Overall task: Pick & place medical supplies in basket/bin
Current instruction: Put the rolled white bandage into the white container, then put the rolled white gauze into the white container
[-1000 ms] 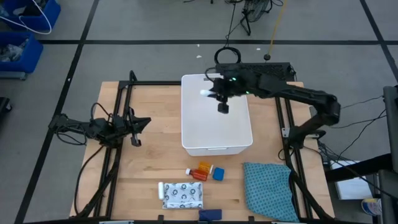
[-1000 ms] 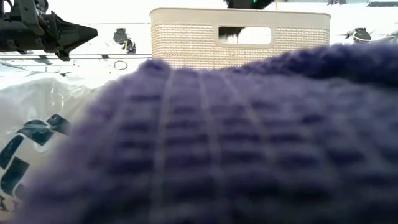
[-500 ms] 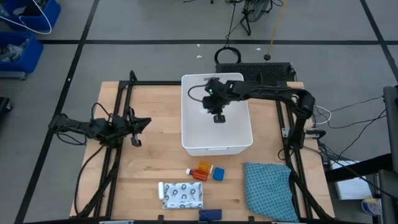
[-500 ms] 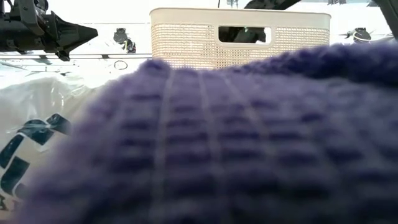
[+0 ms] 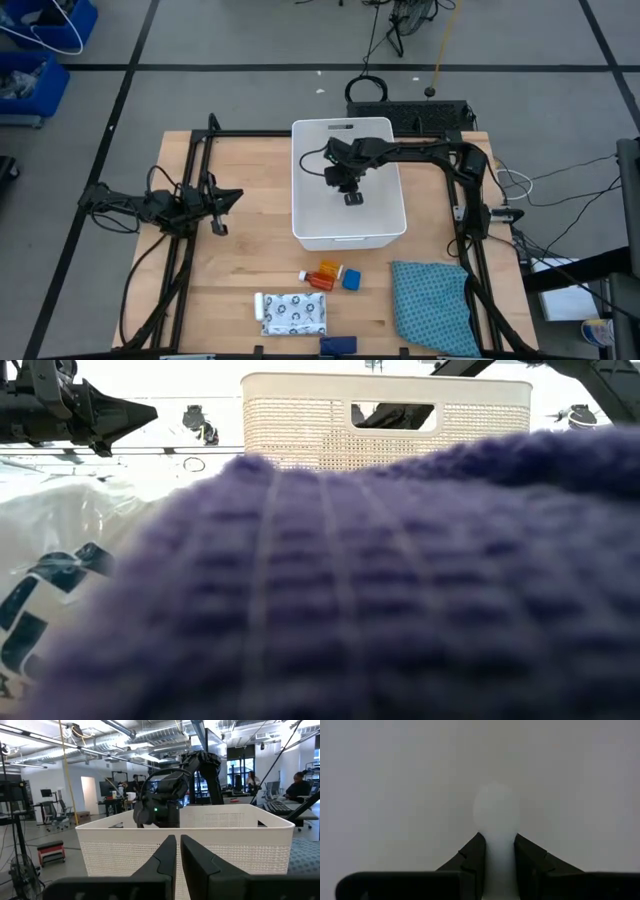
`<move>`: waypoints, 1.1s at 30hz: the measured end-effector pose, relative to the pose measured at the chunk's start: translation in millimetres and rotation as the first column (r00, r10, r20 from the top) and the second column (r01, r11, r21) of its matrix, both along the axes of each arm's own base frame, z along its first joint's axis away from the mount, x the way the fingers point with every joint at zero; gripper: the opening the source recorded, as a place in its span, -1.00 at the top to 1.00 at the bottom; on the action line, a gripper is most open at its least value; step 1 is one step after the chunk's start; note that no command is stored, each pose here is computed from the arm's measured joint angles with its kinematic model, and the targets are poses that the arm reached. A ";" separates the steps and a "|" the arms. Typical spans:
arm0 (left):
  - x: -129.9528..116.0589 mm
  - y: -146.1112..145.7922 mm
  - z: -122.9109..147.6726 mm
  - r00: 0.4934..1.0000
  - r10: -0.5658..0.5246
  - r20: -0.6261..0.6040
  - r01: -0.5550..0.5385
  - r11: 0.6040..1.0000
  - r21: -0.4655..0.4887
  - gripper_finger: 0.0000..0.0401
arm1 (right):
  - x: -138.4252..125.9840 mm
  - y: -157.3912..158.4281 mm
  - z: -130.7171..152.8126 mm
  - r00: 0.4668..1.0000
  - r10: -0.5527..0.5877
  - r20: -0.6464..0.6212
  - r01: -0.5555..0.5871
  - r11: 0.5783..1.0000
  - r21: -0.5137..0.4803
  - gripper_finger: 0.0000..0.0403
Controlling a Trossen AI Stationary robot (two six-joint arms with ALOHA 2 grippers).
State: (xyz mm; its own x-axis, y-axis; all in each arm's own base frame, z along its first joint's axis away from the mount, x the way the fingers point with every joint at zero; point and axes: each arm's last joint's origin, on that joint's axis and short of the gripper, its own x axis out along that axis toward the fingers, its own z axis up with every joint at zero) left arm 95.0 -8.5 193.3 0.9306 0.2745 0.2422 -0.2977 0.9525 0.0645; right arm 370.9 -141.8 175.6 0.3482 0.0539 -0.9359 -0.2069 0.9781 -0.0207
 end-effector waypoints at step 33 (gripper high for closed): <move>0.0 0.1 -0.1 1.000 0.002 0.000 -0.002 1.000 0.000 0.85 | -34.5 20.5 103.3 0.975 -0.072 0.212 0.103 0.985 -0.137 -0.21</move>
State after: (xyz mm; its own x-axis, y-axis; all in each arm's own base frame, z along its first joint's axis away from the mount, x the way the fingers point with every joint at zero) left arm 94.9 -8.4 193.2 0.9302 0.2759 0.2421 -0.2992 0.9520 0.0647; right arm 336.5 -121.4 278.8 0.5312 -0.1174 -0.8391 -0.0967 0.9755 -0.1977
